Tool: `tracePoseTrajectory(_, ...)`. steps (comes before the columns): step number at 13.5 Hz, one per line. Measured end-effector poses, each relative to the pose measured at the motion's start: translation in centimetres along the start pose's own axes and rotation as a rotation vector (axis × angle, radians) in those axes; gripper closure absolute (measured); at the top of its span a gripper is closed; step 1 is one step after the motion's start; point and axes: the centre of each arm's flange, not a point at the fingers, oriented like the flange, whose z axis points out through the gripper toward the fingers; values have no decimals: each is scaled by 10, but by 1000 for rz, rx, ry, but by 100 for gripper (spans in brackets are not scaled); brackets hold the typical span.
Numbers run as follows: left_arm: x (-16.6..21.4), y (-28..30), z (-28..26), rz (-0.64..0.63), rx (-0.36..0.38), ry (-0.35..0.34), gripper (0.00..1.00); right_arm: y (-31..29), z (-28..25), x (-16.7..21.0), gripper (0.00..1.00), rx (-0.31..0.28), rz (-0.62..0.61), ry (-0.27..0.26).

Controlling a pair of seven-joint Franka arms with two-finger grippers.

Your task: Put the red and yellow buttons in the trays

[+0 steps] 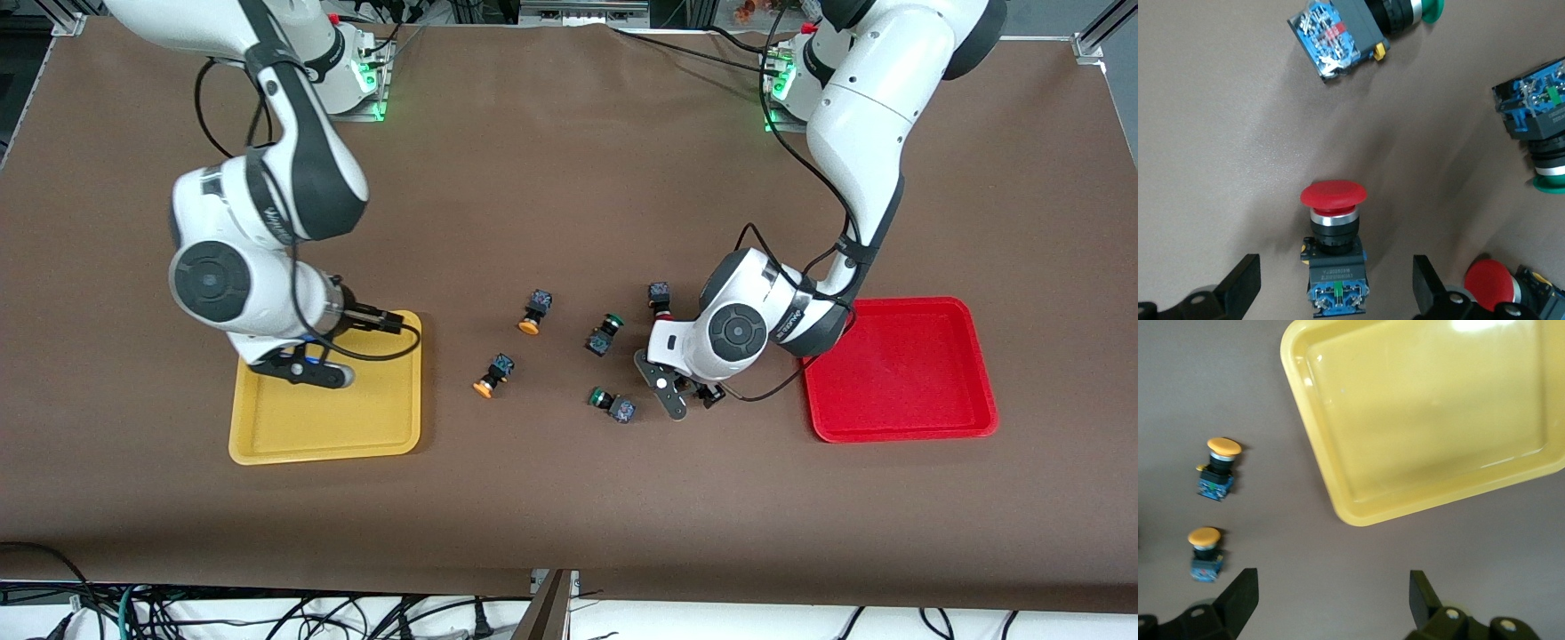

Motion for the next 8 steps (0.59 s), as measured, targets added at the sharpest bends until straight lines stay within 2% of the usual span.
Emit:
tracePoseTrajectory(1, -1, -1, 2, 3, 2, 3, 0, -22, 14, -9, 0, 7, 46, -12)
tracePoseTrajectory(2, -3, 0, 6, 3, 2, 3, 8, -46, 31, -20, 0, 14, 80, -17)
tracePoseTrajectory(3, -5, 1, 10, 3, -1, -2, 9, -70, 50, -31, 0, 17, 104, -13)
tracePoseTrajectory(4, -6, 1, 12, 4, -3, -5, 16, -94, 71, -42, 0, 17, 122, -3)
tracePoseTrajectory(7, -6, -1, 11, 0, 0, -1, 54, -145, 129, -69, 0, 16, 154, 17)
tracePoseTrajectory(8, -7, -5, 6, -5, 6, 5, 59, -154, 141, -74, 0, 23, 168, 27)
